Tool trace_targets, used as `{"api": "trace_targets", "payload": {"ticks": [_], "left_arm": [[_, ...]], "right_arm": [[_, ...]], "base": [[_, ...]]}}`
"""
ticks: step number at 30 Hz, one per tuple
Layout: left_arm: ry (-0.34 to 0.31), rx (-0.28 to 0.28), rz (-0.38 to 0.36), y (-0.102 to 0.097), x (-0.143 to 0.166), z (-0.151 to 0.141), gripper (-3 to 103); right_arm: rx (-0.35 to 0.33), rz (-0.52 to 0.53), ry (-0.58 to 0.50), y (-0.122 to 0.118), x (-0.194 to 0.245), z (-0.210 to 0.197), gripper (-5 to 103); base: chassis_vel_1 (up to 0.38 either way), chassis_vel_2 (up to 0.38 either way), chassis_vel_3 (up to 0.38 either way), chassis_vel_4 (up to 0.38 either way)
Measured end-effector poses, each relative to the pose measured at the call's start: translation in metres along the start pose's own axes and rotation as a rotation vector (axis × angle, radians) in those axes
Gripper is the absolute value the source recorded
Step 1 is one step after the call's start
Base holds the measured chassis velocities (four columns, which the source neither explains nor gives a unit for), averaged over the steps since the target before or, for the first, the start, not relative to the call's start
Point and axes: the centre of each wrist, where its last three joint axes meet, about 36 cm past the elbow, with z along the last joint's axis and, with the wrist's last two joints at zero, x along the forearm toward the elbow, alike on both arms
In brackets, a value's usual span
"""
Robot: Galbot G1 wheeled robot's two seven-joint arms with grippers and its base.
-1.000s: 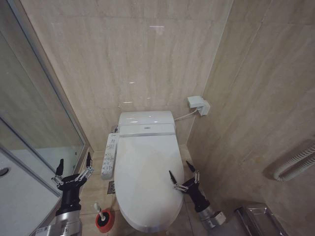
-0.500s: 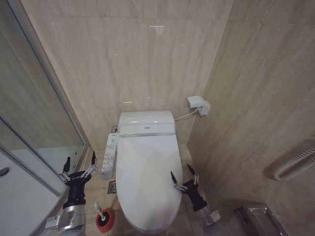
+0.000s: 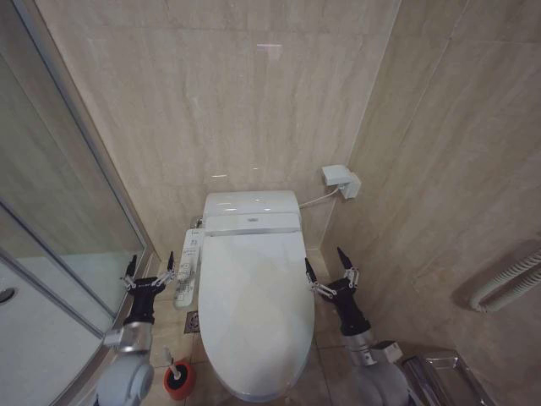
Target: Open the toilet lid, clean the toilet bowl with a toilet brush, close the toilet lid, and flush.
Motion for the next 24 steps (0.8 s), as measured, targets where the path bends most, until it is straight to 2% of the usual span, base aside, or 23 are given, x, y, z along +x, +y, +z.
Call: {"api": "trace_targets", "payload": {"ticks": [1,2,5,6,7,10,17,24], "left_arm": [[0.005,-0.002,0.025,0.010,-0.012,0.004,102],[0.005,-0.002,0.025,0.010,-0.012,0.004,102],[-0.013,-0.047,0.067,0.029,-0.060,0.012,102],[-0.018,-0.058,0.071,0.033,-0.073,0.014,92],[-0.018,-0.058,0.071,0.033,-0.073,0.014,92],[-0.012,-0.092,0.077,0.047,-0.111,0.024,92],[0.010,-0.117,0.074,0.066,-0.142,0.042,96],[0.019,-0.176,0.166,0.100,-0.176,0.052,96]], "right_arm": [[-0.004,0.013,0.002,0.001,-0.001,0.005,100],[-0.004,0.013,0.002,0.001,-0.001,0.005,100],[-0.017,0.056,-0.009,0.004,-0.005,0.010,100],[-0.019,0.073,-0.014,0.003,-0.006,0.010,100],[-0.019,0.073,-0.014,0.003,-0.006,0.010,100],[-0.017,0.117,-0.021,-0.003,-0.007,0.011,100],[-0.025,0.125,-0.025,-0.002,-0.012,0.013,100],[-0.037,0.139,-0.031,-0.002,-0.015,0.013,100]], "base": [[0.000,0.000,0.000,0.000],[0.000,0.000,0.000,0.000],[0.000,0.000,0.000,0.000],[0.000,0.000,0.000,0.000],[0.000,0.000,0.000,0.000],[0.000,0.000,0.000,0.000],[0.000,0.000,0.000,0.000],[0.000,0.000,0.000,0.000]]}}
